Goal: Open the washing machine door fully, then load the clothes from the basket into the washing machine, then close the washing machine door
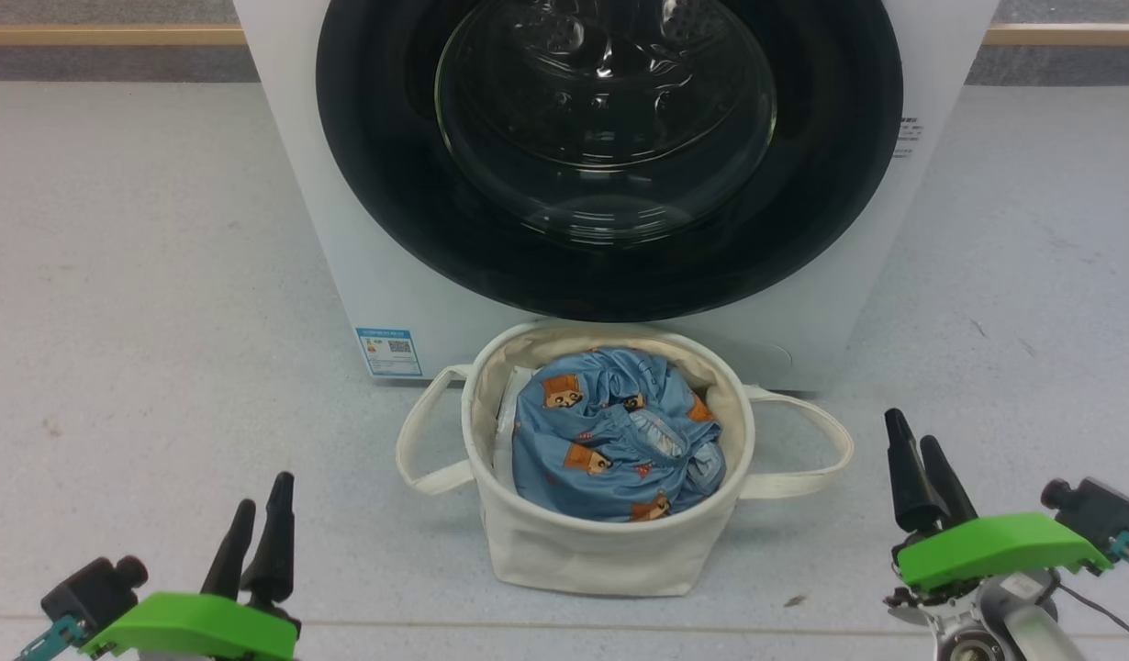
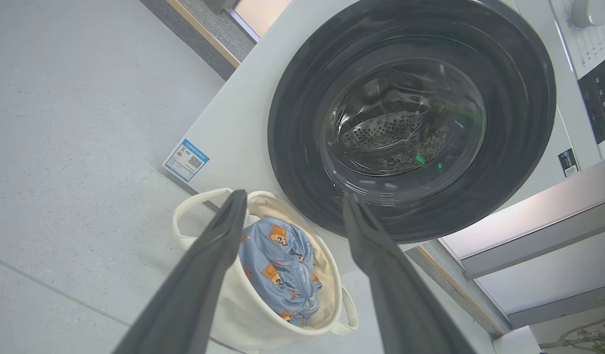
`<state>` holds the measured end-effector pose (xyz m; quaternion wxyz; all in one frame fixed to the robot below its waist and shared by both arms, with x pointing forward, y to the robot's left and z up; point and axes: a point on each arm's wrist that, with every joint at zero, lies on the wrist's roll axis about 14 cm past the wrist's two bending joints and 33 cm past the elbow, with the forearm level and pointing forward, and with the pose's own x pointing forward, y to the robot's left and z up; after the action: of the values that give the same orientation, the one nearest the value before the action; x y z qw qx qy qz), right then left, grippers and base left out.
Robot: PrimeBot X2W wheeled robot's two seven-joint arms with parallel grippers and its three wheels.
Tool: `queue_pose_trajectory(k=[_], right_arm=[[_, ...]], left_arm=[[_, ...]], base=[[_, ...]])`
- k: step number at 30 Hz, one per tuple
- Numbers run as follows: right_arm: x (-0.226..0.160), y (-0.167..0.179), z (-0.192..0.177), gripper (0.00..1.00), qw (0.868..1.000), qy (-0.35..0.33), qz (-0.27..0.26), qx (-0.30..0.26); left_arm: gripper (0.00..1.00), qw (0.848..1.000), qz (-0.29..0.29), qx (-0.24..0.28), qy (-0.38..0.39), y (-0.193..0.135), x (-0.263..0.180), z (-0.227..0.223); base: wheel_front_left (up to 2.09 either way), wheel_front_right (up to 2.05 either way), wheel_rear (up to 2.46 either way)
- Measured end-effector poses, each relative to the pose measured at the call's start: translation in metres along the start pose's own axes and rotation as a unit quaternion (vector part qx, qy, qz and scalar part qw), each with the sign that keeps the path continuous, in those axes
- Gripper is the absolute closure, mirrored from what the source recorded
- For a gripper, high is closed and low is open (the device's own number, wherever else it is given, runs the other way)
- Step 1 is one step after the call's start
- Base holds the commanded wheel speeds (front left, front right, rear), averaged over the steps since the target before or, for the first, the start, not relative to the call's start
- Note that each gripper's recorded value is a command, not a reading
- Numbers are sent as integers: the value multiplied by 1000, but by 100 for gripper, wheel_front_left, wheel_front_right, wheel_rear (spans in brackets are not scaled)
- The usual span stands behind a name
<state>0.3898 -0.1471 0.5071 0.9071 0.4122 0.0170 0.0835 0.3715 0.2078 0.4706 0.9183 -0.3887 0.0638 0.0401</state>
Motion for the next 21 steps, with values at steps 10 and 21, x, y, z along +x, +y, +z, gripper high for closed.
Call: queue_pose_trajectory(k=[10,21], right_arm=[[6,10,3,0,998,-1,21,-67],[10,16,4,0,989,-1,38,-144]], left_arm=[[0,998,-12,66,-19,-4,3,11],[0,991,-22,127,-44,-6,2,24]], base=[[0,0,0],[0,0,0]])
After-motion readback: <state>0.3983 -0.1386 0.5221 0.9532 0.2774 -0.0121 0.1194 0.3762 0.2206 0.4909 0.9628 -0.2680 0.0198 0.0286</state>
